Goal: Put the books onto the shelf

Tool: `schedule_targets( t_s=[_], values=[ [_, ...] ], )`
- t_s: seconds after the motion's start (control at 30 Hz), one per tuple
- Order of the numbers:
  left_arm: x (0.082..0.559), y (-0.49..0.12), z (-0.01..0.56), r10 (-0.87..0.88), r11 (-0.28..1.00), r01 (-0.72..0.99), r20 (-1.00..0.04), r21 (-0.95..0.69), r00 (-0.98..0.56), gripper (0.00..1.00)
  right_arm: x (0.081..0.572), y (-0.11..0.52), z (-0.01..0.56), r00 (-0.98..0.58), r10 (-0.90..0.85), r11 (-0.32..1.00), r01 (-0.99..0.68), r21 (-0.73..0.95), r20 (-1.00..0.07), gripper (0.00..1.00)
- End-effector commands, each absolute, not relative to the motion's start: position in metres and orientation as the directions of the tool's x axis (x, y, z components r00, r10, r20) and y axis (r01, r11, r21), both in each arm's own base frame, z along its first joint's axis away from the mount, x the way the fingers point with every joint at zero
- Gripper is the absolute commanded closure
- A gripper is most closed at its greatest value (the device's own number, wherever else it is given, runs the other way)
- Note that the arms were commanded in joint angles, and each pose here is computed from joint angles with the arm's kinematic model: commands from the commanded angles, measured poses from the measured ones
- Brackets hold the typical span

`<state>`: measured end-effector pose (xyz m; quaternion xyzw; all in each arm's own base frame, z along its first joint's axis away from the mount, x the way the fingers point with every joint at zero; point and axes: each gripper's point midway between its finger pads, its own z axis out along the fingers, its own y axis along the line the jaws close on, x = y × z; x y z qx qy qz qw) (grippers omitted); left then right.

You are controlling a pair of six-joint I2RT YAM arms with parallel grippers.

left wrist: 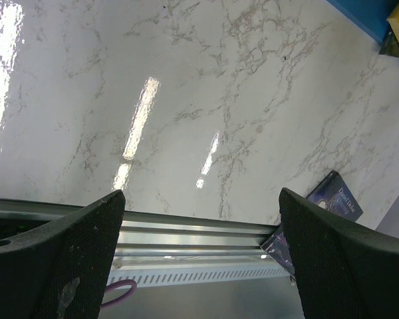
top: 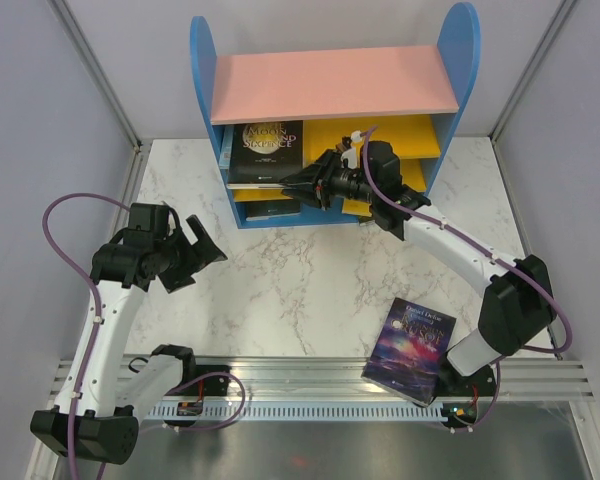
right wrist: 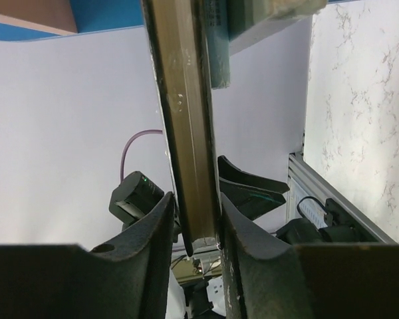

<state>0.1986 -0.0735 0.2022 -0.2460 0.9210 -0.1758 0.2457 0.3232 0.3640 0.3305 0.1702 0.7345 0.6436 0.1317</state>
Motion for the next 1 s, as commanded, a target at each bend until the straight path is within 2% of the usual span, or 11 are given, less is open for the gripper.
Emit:
schedule_targets(
  t_s=[0.0, 0.47, 0.87, 0.97],
  values=[
    [0.203, -0.077, 0.210, -0.518, 0.825, -0.321, -0.399, -0.465, -0.756, 0.02, 0.323, 0.362, 0.354, -0.907, 0.421, 0.087, 0.013, 0.996, -0.025, 0.64],
    [0.203, -0.076, 0.210, -0.516, 0.827, -0.319, -0.401, -0.462, -0.757, 0.02, 0.357, 0.384, 0.364, -0.906, 0.421, 0.074, -0.004, 0.997, -0.034, 0.72],
    [0.202, -0.076, 0.212, -0.512, 0.831, -0.314, -0.408, -0.460, -0.756, 0.02, 0.390, 0.401, 0.360, -0.896, 0.443, 0.052, 0.029, 0.998, 0.003, 0.73],
    [0.202, -0.075, 0.212, -0.512, 0.831, -0.314, -0.409, -0.460, -0.755, 0.02, 0.394, 0.401, 0.358, -0.892, 0.452, 0.046, 0.040, 0.998, 0.015, 0.69]
  ],
)
